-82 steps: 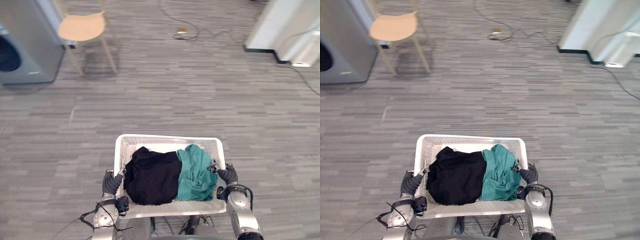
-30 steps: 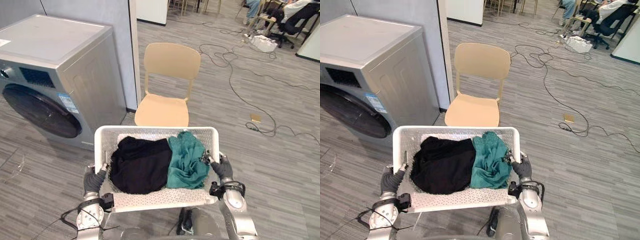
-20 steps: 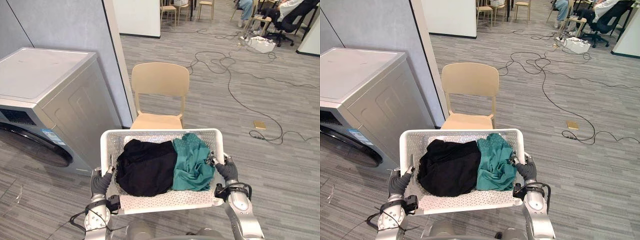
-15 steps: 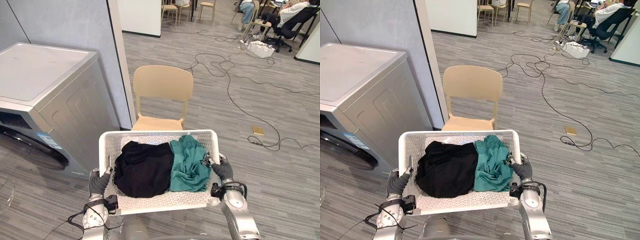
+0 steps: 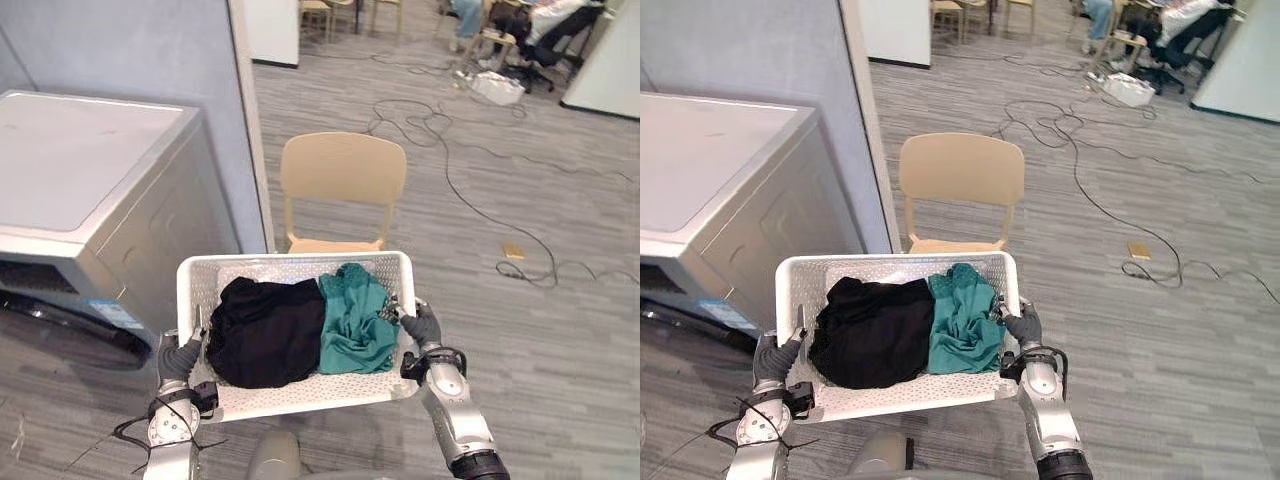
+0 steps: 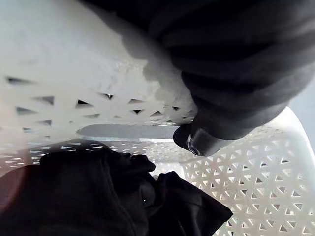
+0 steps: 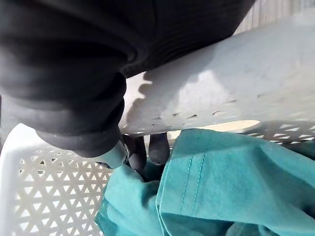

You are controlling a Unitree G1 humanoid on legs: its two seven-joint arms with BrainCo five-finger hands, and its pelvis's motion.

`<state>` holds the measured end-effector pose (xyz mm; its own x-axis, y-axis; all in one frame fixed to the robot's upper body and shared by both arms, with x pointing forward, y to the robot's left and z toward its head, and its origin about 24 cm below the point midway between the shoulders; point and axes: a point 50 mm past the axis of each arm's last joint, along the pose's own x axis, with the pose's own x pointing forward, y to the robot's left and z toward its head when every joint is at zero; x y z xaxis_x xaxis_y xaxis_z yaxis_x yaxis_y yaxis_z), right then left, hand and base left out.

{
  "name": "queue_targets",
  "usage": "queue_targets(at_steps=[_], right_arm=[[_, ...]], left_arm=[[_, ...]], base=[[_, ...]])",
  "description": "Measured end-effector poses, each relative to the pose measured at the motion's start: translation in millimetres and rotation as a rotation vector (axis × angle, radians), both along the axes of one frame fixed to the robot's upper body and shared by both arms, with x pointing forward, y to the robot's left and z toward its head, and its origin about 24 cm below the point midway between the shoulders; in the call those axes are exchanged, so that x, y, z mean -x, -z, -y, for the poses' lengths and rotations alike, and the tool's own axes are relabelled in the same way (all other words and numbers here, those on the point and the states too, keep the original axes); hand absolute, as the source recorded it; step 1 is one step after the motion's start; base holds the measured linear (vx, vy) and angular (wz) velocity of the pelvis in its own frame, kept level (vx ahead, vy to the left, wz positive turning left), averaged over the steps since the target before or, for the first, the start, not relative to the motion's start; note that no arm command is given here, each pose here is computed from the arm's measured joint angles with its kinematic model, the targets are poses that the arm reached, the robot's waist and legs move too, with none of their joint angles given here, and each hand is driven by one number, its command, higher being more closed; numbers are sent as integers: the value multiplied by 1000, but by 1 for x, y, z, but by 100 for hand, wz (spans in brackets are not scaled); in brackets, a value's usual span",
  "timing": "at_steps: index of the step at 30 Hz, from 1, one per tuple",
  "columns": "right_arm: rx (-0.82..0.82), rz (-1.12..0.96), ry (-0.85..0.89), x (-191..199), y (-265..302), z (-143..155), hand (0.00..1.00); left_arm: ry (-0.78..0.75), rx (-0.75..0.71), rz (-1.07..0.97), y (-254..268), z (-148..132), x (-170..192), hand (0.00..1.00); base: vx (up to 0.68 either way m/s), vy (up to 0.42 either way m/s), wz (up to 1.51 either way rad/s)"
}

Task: Pick up the laundry basket with both hands and put the clothes into the washing machine.

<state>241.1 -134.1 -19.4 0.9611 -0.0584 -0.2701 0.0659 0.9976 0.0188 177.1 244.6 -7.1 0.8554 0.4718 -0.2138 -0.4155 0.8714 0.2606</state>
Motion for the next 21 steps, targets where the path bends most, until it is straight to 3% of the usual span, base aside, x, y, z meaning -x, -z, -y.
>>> queue_targets(at_steps=[4, 7, 9, 21], right_arm=[[24, -4, -12, -9, -3, 0, 100], [40, 72, -11, -30, -24, 3, 100], [70, 179, -2, -55, -54, 6, 100], [95, 580, 91, -132, -205, 17, 100]], left_arm=[[22, -4, 7, -3, -1, -11, 100], [59, -5, 76, -18, -4, -43, 100], [74, 24, 180, -40, 1, -73, 100], [132, 131, 576, -164, 6, -162, 100]], base=[[18, 86, -57], [-78, -62, -6], [-150, -91, 13], [-82, -120, 6]])
